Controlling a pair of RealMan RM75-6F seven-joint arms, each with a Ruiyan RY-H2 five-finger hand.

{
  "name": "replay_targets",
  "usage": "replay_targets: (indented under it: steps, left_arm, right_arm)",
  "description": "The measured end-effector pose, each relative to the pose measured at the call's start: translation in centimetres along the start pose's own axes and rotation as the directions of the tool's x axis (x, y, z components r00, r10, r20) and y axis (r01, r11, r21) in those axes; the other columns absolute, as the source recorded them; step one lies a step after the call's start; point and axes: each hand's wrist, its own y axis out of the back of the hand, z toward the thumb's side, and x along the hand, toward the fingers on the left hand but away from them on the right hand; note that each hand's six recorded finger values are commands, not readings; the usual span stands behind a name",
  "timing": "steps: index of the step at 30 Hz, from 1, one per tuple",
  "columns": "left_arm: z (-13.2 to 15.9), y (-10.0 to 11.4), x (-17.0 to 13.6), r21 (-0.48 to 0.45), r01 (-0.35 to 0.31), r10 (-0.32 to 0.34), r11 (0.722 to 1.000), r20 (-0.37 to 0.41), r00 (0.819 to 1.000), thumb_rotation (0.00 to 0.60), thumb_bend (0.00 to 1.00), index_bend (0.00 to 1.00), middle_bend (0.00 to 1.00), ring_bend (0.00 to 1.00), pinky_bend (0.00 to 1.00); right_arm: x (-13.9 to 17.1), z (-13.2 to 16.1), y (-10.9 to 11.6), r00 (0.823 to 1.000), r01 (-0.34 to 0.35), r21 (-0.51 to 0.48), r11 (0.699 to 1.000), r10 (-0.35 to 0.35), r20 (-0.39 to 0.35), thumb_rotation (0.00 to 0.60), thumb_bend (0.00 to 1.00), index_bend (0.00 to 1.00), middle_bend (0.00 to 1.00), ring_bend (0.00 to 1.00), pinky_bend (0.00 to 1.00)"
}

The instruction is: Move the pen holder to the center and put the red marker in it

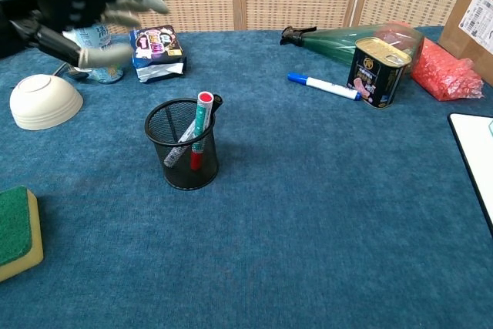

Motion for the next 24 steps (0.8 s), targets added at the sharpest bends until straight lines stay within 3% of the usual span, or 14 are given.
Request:
replay_targets:
  steps: [4, 7, 11, 15, 19, 24]
  left_arm:
    - [0.0, 1.6, -1.3, 0.153, -0.061, 0.053, 0.986, 0.057, 0.997, 0.600, 0.48, 0.21, 0.00, 0.00, 0.04]
    - [-0.6, 2.6, -2.9, 0.284, -0.095, 0.080, 0.954, 0.064, 0.995, 0.600, 0.48, 0.24, 0.00, 0.00, 0.04]
    - [-2.2, 3.9, -5.7, 0.437, -0.100, 0.109, 0.894, 0.005, 0.994, 0.600, 0.48, 0.26, 0.00, 0.00, 0.03]
    - [-3.8, 5.0, -9.0, 0.502, -0.114, 0.170, 0.858, -0.066, 0.983, 0.600, 0.48, 0.27, 0.00, 0.00, 0.03]
    - [-5.4, 5.9, -12.1, 0.516, -0.141, 0.249, 0.845, -0.147, 0.957, 0.600, 0.48, 0.27, 0.00, 0.00, 0.02]
    - [-7.6, 6.6, -16.6, 0.571, -0.166, 0.359, 0.804, -0.242, 0.902, 0.600, 0.48, 0.27, 0.00, 0.00, 0.01]
  right_arm:
    - [0.1, 0.1, 0.0, 1.000, 0.002, -0.001, 1.000, -0.002, -0.005, 0.600, 0.00, 0.03, 0.10, 0.12, 0.35]
    - [0.1, 0.2, 0.1, 1.000, 0.002, 0.001, 1.000, -0.002, -0.008, 0.600, 0.00, 0.03, 0.10, 0.12, 0.35]
    - [0.2, 0.3, 0.1, 1.000, 0.004, 0.009, 1.000, -0.004, -0.012, 0.600, 0.00, 0.03, 0.10, 0.12, 0.35]
    - [0.2, 0.3, 0.3, 1.000, 0.009, 0.027, 1.000, -0.009, -0.012, 0.600, 0.00, 0.05, 0.10, 0.12, 0.35]
    - [0.2, 0.1, 0.7, 1.000, 0.028, 0.084, 0.996, -0.027, -0.012, 0.600, 0.00, 0.05, 0.09, 0.09, 0.32]
    - [0.2, -0.1, 1.1, 0.999, 0.048, 0.203, 0.978, -0.046, -0.012, 0.600, 0.00, 0.06, 0.03, 0.00, 0.13]
